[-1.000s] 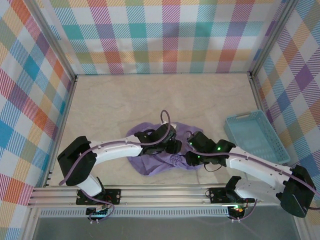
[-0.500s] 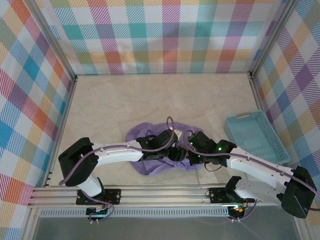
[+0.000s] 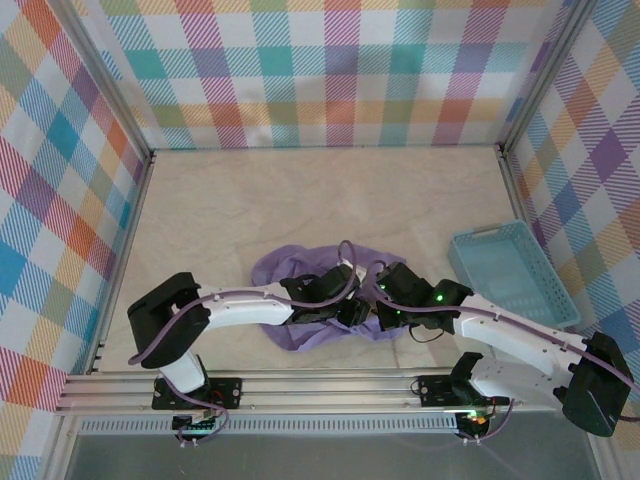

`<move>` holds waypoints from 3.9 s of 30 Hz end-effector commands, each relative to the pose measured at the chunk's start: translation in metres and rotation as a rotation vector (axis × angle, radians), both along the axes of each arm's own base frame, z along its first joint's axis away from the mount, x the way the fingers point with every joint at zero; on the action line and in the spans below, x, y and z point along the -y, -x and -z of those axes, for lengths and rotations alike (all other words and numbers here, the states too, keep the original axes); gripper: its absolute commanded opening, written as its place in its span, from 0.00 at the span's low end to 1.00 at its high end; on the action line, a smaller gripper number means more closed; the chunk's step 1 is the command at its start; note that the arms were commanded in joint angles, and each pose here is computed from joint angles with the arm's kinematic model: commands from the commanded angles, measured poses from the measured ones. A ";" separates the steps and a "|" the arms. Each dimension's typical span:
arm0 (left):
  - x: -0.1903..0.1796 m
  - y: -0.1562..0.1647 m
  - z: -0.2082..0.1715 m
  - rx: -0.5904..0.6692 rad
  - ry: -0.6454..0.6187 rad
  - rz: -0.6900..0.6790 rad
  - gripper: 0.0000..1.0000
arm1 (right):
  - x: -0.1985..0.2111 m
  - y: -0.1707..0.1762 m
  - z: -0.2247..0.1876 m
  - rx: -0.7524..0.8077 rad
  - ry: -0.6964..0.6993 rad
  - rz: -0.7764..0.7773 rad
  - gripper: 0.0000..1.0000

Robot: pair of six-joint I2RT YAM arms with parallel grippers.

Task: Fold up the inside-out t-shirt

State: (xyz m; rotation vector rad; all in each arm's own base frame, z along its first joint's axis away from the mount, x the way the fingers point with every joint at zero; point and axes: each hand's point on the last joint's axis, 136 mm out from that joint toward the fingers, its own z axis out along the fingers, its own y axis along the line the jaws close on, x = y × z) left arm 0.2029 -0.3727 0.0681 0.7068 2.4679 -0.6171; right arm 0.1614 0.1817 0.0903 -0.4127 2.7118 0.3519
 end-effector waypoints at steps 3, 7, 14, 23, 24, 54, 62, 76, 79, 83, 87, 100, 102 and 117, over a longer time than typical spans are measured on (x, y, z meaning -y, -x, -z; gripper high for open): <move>-0.017 -0.035 -0.011 0.048 -0.018 -0.179 0.28 | -0.002 0.005 -0.002 0.005 -0.023 -0.031 0.00; -0.016 -0.055 -0.016 -0.001 0.042 -0.241 0.14 | -0.005 0.008 0.000 0.006 -0.038 -0.062 0.00; -0.009 -0.067 -0.007 -0.052 0.035 -0.260 0.09 | -0.004 0.007 0.003 0.023 -0.024 -0.070 0.04; -0.017 -0.065 0.017 -0.088 -0.075 -0.260 0.22 | -0.021 0.003 -0.048 0.132 -0.170 -0.123 0.00; -0.020 -0.066 0.021 -0.091 -0.087 -0.267 0.24 | -0.020 0.003 -0.057 0.156 -0.189 -0.127 0.00; -0.088 -0.032 -0.031 0.068 0.089 -0.449 0.57 | -0.024 0.004 -0.069 0.154 -0.104 -0.066 0.50; -0.133 -0.032 -0.010 0.010 0.066 -0.574 0.62 | -0.038 -0.009 -0.046 0.115 0.087 -0.068 0.55; -0.121 -0.031 0.039 -0.085 -0.107 -0.524 0.48 | -0.020 -0.017 -0.047 0.134 0.230 -0.022 0.00; -0.126 -0.040 0.043 -0.080 -0.137 -0.547 0.35 | -0.016 -0.017 -0.070 0.192 0.164 -0.024 0.00; -0.150 -0.060 0.054 -0.073 -0.187 -0.606 0.29 | -0.003 -0.014 -0.110 0.303 0.022 0.000 0.00; -0.180 -0.086 0.056 -0.052 -0.225 -0.654 0.27 | 0.010 -0.009 -0.136 0.383 -0.120 0.038 0.00; -0.116 -0.053 -0.036 0.045 -0.125 -0.430 0.52 | 0.016 0.005 -0.033 0.172 -0.077 0.189 0.31; -0.098 -0.036 -0.032 0.031 -0.117 -0.384 0.52 | 0.027 0.008 -0.027 0.155 -0.015 0.210 0.38; -0.093 -0.012 -0.021 0.043 0.053 -0.490 0.54 | -0.062 0.018 -0.007 0.028 -0.109 -0.109 0.66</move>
